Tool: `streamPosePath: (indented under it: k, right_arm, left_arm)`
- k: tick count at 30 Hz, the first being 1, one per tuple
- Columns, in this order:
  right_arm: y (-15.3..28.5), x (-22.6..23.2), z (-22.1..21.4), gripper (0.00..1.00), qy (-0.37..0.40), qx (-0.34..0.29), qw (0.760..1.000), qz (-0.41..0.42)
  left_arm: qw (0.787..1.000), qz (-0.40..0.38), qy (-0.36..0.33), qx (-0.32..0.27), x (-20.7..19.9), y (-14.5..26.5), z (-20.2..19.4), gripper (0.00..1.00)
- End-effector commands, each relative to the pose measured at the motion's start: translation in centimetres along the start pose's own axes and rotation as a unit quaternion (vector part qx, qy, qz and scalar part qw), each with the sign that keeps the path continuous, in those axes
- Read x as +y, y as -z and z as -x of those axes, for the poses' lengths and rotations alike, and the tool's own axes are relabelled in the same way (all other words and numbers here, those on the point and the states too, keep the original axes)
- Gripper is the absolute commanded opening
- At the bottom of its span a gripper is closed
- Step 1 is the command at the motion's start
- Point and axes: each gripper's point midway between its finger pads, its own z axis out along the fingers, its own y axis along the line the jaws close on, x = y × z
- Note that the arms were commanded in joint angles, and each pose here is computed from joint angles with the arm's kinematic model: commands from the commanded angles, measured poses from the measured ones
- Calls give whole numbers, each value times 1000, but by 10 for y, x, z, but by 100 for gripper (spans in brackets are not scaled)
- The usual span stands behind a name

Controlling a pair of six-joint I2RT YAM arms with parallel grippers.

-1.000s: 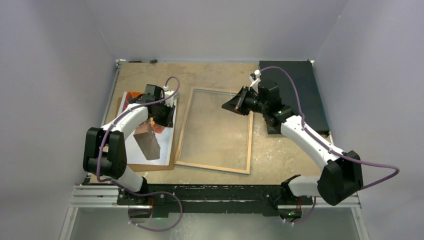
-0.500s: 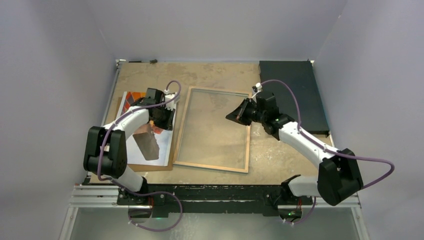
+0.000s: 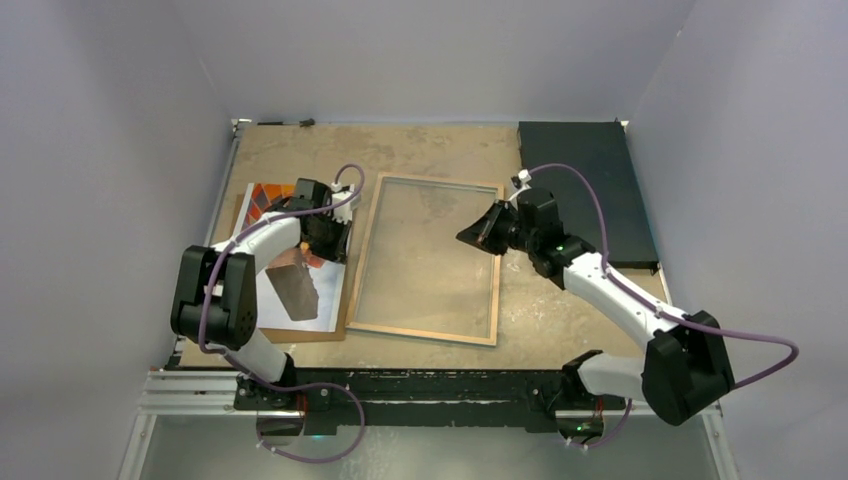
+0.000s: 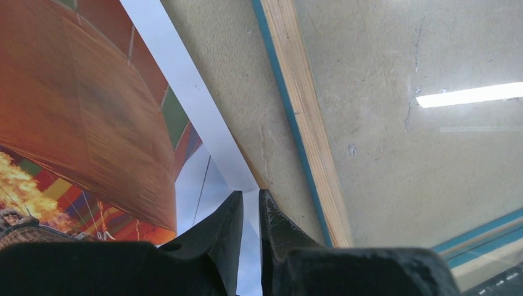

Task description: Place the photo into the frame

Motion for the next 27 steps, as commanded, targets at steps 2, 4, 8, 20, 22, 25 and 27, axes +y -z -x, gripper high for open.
streamPosePath:
  k: [2, 4, 8, 20, 22, 25, 27]
  right_arm:
    - [4, 0, 3, 0, 5, -23, 1000, 8]
    - [2, -3, 4, 0, 2, -30, 1000, 5]
    - [2, -10, 3, 0, -7, -37, 999, -2]
    - [4, -30, 0, 0, -20, -58, 998, -22]
    - [5, -32, 0, 0, -24, -64, 997, -24]
    - [4, -39, -3, 0, -32, -64, 997, -30]
    - [5, -43, -5, 0, -36, -66, 997, -32]
  left_arm:
    - [1000, -7, -14, -21, -1, -2, 15, 13]
    - [1000, -6, -15, -23, -1, -1, 16, 13]
    - [1000, -5, -13, -26, -2, 1, 18, 12]
    - [999, -5, -15, -32, -8, 5, 24, 11]
    - [999, -4, -13, -32, -9, 4, 24, 11]
    - [999, -6, -11, -31, -10, 5, 25, 12]
    - [999, -7, -12, -30, -12, 5, 26, 12]
